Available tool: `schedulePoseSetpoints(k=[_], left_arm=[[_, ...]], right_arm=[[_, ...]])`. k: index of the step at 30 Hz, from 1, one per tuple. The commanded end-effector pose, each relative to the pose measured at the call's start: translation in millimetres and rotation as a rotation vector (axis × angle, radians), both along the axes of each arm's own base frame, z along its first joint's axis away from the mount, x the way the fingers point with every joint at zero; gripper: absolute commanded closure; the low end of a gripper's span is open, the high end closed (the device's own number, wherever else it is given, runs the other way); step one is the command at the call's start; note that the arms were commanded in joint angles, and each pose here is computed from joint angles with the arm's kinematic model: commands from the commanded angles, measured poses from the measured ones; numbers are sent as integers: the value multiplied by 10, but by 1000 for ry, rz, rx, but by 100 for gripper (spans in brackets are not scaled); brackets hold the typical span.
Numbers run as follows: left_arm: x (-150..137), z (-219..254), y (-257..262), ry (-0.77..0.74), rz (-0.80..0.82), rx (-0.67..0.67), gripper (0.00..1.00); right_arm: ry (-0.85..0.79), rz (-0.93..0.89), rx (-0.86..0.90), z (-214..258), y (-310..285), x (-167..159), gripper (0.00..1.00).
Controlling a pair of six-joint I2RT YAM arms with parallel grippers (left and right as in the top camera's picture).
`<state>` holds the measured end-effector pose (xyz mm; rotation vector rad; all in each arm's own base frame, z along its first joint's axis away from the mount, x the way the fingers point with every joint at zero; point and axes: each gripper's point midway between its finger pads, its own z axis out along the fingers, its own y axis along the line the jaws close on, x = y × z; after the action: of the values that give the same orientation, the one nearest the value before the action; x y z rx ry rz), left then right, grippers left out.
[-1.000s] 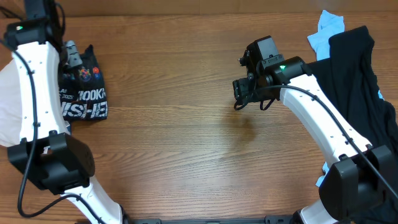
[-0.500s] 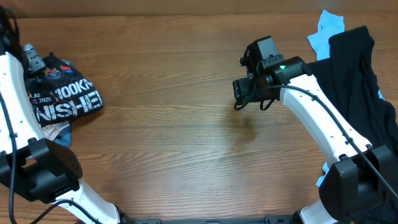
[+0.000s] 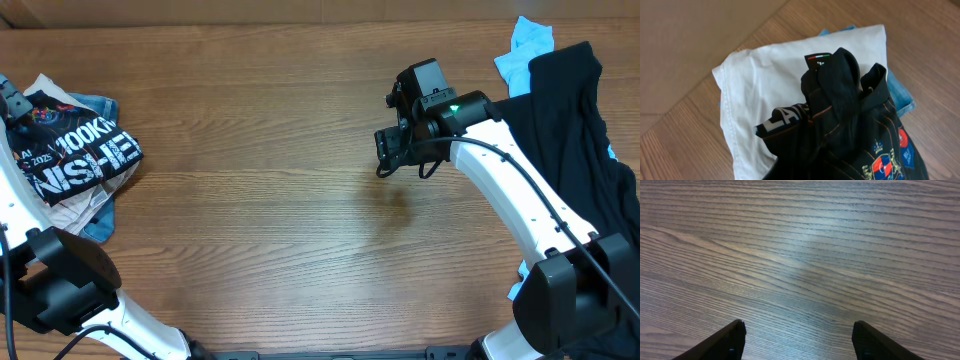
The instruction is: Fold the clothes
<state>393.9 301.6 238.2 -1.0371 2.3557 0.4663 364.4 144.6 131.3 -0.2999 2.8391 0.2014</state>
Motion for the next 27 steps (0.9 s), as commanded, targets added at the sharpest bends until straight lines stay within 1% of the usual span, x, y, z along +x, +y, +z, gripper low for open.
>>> schedulePoseSetpoints(k=[1, 8, 15, 27], left_arm=[[5, 164, 103, -54, 36, 34, 96], [-32, 158, 218, -68, 60, 45, 96], [-157, 84, 359, -57, 98, 40, 96], [-248, 137, 560, -86, 140, 62, 96]], right_arm=[[-52, -9, 16, 200, -8, 40, 28], [-47, -8, 17, 197, -7, 29, 27], [-47, -8, 17, 197, -7, 29, 27], [-47, -9, 18, 197, -5, 29, 26]])
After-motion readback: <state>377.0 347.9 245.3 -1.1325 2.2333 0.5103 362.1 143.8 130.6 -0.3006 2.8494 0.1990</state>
